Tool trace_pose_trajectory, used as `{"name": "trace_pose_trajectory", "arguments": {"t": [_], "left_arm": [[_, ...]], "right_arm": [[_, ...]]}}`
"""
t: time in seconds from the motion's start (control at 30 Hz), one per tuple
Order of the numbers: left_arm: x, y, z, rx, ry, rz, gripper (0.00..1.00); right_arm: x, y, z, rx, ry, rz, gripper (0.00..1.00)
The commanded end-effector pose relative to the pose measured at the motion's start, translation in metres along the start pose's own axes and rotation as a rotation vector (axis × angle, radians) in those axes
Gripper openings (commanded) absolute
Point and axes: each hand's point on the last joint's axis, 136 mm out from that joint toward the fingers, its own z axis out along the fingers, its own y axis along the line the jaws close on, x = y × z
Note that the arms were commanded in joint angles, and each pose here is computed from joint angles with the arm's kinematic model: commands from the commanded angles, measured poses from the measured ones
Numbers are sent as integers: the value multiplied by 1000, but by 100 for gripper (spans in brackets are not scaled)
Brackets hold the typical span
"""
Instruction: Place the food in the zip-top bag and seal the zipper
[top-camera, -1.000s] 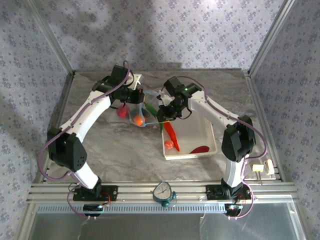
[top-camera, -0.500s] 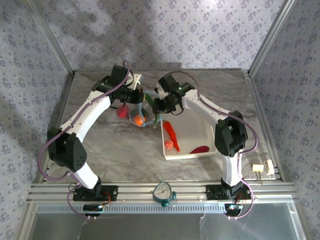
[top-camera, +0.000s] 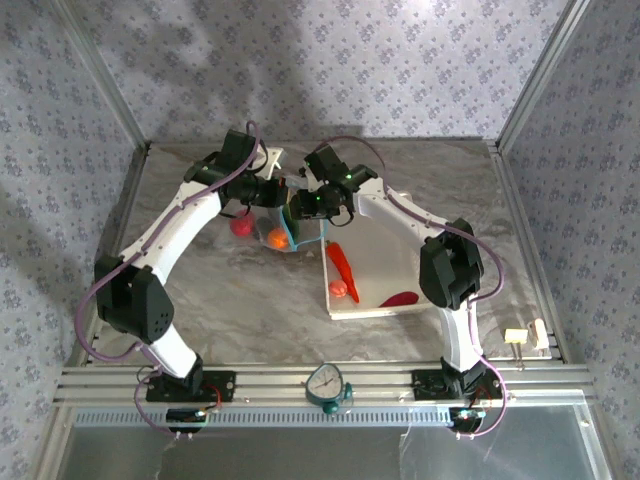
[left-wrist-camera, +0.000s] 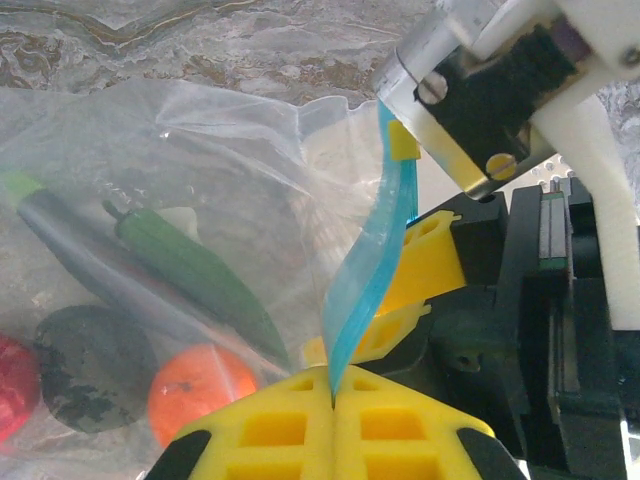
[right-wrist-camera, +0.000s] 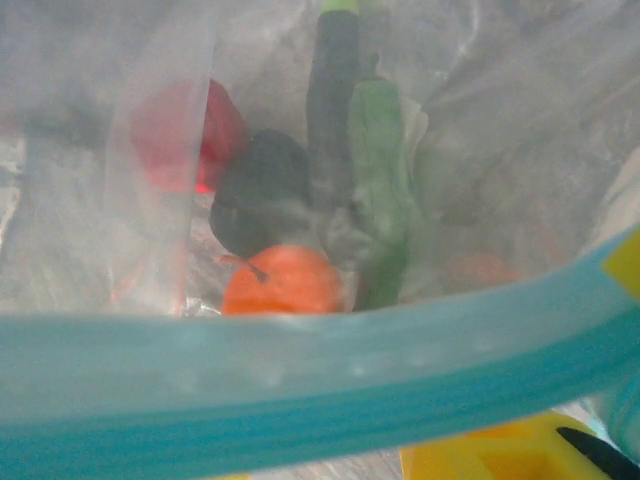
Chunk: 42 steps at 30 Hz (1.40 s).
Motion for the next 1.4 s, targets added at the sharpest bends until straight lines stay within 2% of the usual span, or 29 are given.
{"name": "trace_pose_trajectory", "arguments": {"t": [0.0,0.17,0.3,0.47,0.6,0.87,1.0,1.17,1.3,1.37], "left_arm": [[-10,-7,-13,11,-30,28,3],[-12,-3,-15,3,-36,19,3],[-15,-1,-18,-2,-47,18,3],[-18,2,-20,-8,-56,14,3],[-20,3,-19,-7,-55,9,3],[-20,3,-19,-8,-54,9,3],[-19,3,-19,-7,-51,10,3],[-19,6,-20,-13,-52,8,3],[-18,10,-23,-21,-53,3,3],[-18,13,-27,-37,-60,3,2]], "right_arm": [[-8,4,-13,19,-34,-18,43],[-3,2,-58,69,-129,-66,43],[19,-17,-79,121,-126,-44,42],[50,-42,-62,133,-63,28,42],[54,-40,-40,90,-43,45,43],[44,-40,-17,92,-42,45,40],[39,-42,-10,103,-49,47,35],[35,-36,-4,81,-45,36,23],[29,-27,-8,67,-64,6,4],[22,-18,-16,53,-89,-24,0]]}}
